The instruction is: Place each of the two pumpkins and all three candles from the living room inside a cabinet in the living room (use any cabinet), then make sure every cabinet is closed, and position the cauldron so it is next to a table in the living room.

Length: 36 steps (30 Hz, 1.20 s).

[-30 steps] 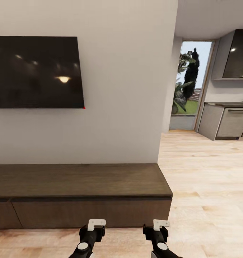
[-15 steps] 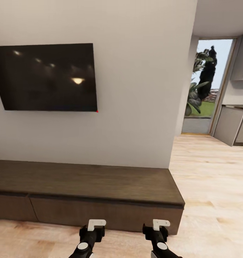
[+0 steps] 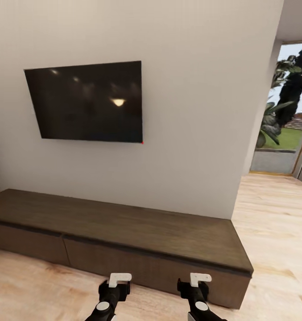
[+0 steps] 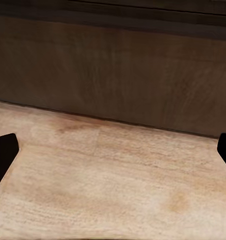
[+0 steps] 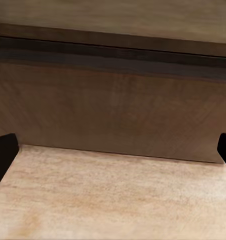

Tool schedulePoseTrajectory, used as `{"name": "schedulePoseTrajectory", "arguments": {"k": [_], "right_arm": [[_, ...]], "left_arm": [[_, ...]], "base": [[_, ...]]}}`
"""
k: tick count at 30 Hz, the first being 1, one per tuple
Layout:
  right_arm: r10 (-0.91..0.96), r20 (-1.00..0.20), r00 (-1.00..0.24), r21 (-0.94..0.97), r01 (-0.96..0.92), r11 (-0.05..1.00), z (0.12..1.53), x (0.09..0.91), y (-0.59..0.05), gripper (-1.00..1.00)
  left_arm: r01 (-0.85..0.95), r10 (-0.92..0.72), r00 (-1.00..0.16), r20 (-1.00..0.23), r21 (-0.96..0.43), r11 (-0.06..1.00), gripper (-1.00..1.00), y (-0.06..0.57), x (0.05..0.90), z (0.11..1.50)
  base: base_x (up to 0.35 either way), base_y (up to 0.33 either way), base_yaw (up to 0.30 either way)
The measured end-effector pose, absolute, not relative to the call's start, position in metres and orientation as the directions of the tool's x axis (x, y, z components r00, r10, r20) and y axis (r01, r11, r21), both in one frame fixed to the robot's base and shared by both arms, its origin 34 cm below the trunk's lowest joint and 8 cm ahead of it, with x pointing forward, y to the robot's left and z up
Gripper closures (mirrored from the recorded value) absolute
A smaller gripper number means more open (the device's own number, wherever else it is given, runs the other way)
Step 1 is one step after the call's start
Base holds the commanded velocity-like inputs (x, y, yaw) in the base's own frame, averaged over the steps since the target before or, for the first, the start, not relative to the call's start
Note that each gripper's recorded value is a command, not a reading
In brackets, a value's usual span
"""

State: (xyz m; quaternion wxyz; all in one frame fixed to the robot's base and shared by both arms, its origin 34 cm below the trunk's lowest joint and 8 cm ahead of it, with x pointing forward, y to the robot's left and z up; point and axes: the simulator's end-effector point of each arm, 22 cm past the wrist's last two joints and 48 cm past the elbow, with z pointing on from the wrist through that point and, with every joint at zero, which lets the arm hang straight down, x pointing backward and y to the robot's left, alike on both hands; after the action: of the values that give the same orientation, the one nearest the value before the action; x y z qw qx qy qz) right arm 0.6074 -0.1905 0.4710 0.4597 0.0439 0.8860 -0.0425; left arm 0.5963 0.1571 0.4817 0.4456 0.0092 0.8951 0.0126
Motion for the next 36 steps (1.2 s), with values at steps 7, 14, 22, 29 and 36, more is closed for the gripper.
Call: {"name": "schedulePoseTrajectory", "arguments": {"k": [7, 14, 22, 29, 36], "right_arm": [[0.039, -0.818, -0.574, -0.035, 0.117, 0.993, 0.486, 0.610, -0.191, -1.00], [0.040, -0.818, -0.574, -0.034, 0.117, 0.992, 0.500, 0.613, -0.191, -1.00], [0.039, -0.818, -0.574, -0.035, 0.117, 0.993, 0.516, 0.615, -0.191, -1.00], [0.039, -0.818, -0.574, -0.035, 0.117, 0.993, 0.530, 0.617, -0.191, -1.00], [0.039, -0.817, -0.575, -0.035, 0.117, 0.993, 0.544, 0.619, -0.191, -1.00]], "left_arm": [[0.002, 0.025, -0.605, -0.796, 0.030, 1.000, -1.00, 0.158, 0.598, 0.495], [0.000, 0.023, -0.605, -0.796, 0.028, 1.000, -1.00, 0.158, 0.601, 0.510], [-0.001, 0.023, -0.606, -0.795, 0.030, 1.000, -1.00, 0.159, 0.604, 0.526], [-0.001, 0.024, -0.606, -0.795, 0.032, 1.000, -1.00, 0.159, 0.606, 0.540], [-0.002, 0.024, -0.606, -0.795, 0.032, 1.000, -1.00, 0.159, 0.608, 0.554]], "base": [[0.000, 0.000, 0.289], [0.000, 0.000, 0.289], [0.000, 0.000, 0.289], [0.000, 0.000, 0.289], [0.000, 0.000, 0.289]]}}
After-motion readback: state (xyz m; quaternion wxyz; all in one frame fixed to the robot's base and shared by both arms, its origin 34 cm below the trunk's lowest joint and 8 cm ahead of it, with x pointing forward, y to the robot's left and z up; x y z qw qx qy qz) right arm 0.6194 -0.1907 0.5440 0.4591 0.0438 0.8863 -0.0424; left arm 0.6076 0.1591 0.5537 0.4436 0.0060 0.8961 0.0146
